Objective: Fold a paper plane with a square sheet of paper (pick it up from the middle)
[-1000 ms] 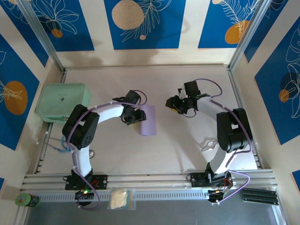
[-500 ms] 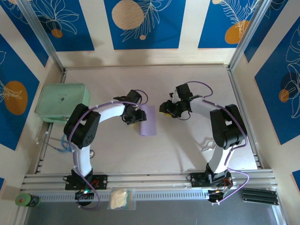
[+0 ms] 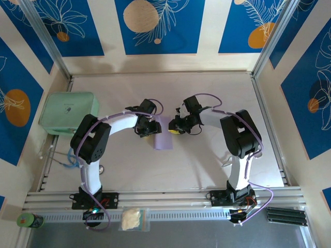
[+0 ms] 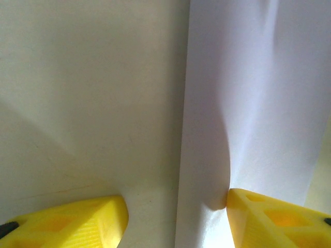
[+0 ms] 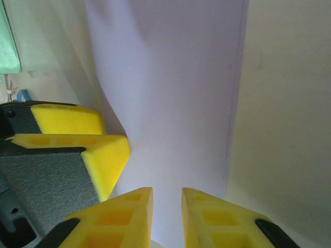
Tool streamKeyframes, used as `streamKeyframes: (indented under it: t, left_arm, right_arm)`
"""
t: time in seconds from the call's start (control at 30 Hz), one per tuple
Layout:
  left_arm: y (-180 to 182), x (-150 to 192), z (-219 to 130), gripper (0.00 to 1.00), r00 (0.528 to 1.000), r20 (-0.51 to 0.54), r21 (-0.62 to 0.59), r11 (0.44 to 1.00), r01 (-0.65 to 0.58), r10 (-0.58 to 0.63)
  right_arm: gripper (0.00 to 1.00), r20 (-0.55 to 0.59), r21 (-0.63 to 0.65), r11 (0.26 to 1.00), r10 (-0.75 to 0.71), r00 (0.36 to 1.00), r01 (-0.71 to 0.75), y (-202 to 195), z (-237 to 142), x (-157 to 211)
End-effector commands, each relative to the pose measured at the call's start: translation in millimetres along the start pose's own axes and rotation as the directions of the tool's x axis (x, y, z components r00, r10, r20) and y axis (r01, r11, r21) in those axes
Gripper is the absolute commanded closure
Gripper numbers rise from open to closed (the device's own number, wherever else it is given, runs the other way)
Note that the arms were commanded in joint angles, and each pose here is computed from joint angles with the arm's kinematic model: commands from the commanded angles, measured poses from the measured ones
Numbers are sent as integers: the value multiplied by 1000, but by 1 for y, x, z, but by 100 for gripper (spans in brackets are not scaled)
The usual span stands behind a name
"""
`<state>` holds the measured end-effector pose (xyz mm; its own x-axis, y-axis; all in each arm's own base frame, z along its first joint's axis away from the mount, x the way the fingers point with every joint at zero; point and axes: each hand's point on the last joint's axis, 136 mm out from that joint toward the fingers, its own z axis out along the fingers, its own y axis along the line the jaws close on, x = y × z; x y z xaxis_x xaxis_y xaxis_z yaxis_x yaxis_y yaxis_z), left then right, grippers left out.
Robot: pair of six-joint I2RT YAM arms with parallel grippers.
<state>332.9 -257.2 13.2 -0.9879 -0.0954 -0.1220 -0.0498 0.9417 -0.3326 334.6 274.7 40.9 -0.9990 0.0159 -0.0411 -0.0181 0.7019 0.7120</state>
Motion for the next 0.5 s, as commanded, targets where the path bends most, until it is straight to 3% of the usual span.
streamKeyframes:
  t: [0.0,0.47]
  left_arm:
    - [39,57,54,39,982,-186,-123,992,14,-37]
    - [40,60,58,39,979,-198,-126,992,19,-44]
  right_arm:
    - [79,-40,-31,999,-10,999,9,12,7,4]
    - [81,-68,6,1000,11,998,-11,1,17,7]
